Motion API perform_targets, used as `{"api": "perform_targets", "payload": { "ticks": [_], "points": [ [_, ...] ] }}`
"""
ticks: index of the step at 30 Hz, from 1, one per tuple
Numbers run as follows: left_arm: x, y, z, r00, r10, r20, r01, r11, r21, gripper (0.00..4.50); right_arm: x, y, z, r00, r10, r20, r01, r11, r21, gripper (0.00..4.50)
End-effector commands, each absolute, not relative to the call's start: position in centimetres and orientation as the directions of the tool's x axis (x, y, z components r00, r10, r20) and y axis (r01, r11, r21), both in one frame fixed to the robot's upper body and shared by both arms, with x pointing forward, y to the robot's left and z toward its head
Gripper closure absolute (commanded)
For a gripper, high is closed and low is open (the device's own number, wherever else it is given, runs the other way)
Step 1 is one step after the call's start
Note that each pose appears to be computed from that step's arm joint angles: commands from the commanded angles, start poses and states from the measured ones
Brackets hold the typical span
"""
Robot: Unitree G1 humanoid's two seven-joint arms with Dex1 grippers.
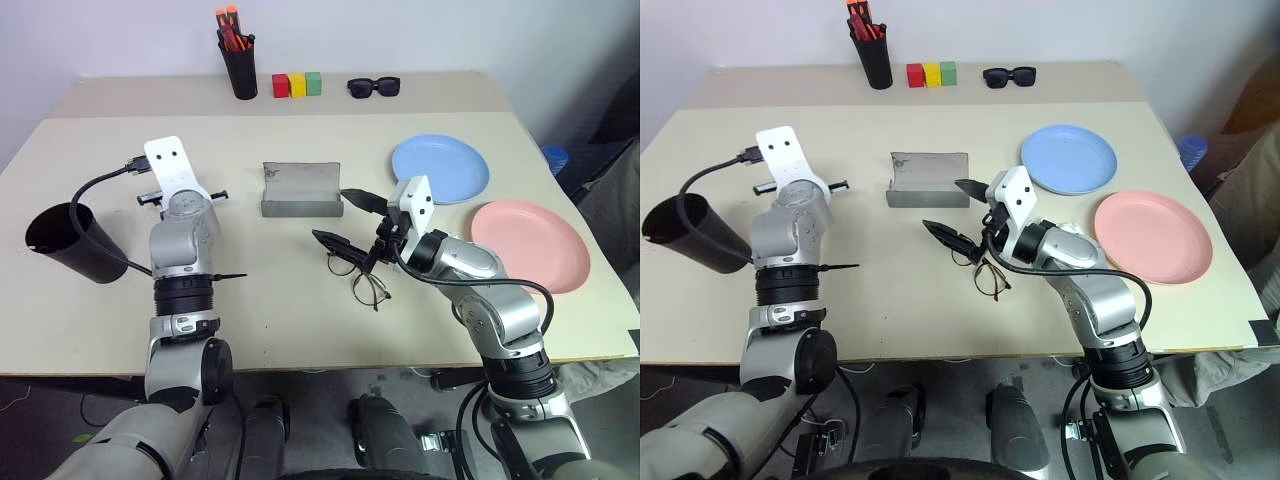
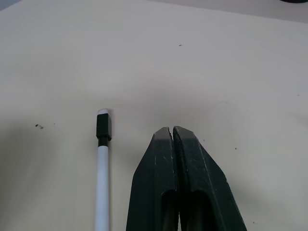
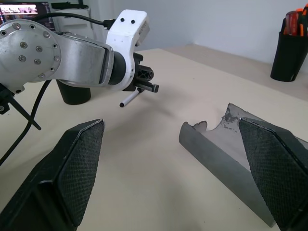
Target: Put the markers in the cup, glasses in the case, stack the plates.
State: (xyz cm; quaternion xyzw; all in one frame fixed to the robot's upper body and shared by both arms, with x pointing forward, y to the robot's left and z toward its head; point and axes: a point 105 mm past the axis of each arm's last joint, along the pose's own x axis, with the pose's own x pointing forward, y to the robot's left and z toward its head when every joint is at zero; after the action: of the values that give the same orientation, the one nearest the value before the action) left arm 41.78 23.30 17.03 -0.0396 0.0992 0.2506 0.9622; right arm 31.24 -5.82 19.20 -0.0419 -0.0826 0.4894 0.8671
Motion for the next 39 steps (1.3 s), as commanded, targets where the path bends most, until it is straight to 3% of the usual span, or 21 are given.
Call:
{"api": "perform_targets", "payload": {
  "ticks": [1,4,6,8,13,21,24,30,35,39],
  "points": [
    [41.4,24.6,17.7,0.835,0.512,-0.200,-0.530,0.847,-0.043,4.46,30.8,-5.7,20.1,0.491,0.861,0.129,-0.842,0.508,-0.184,0.00],
    [40.9,25.7,16.6,0.815,0.518,-0.259,-0.556,0.826,-0.097,4.46,30.6,-5.6,20.0,0.489,0.863,0.127,-0.844,0.505,-0.183,0.00],
    [40.6,26.2,15.5,0.801,0.503,-0.326,-0.568,0.811,-0.144,3.95,30.4,-5.5,20.0,0.487,0.864,0.129,-0.845,0.504,-0.182,0.00],
    [40.2,26.7,14.6,0.778,0.504,-0.375,-0.589,0.793,-0.156,3.15,30.3,-5.3,19.9,0.486,0.864,0.131,-0.845,0.503,-0.181,0.00],
    [39.9,27.3,13.4,0.748,0.462,-0.476,-0.591,0.791,-0.161,0.59,29.9,-4.7,19.5,0.492,0.858,0.147,-0.843,0.512,-0.166,0.00],
    [40.0,26.9,12.0,0.736,0.388,-0.555,-0.552,0.818,-0.159,0.59,29.5,-4.4,19.2,0.509,0.845,0.167,-0.834,0.532,-0.148,0.00],
    [40.1,26.7,11.8,0.736,0.367,-0.569,-0.540,0.825,-0.167,1.46,29.4,-4.3,19.1,0.506,0.847,0.165,-0.837,0.528,-0.145,0.00],
    [40.0,27.0,12.0,0.730,0.390,-0.561,-0.550,0.823,-0.142,4.47,29.6,-4.2,19.1,0.496,0.853,0.162,-0.843,0.518,-0.147,0.00],
    [40.4,26.7,13.7,0.779,0.416,-0.469,-0.516,0.850,-0.103,4.47,29.6,-4.1,19.2,0.485,0.860,0.158,-0.850,0.506,-0.148,0.00],
    [41.5,25.2,17.3,0.900,0.367,-0.235,-0.391,0.918,-0.065,4.47,29.7,-4.1,19.2,0.482,0.862,0.155,-0.851,0.503,-0.150,0.00]
  ]
}}
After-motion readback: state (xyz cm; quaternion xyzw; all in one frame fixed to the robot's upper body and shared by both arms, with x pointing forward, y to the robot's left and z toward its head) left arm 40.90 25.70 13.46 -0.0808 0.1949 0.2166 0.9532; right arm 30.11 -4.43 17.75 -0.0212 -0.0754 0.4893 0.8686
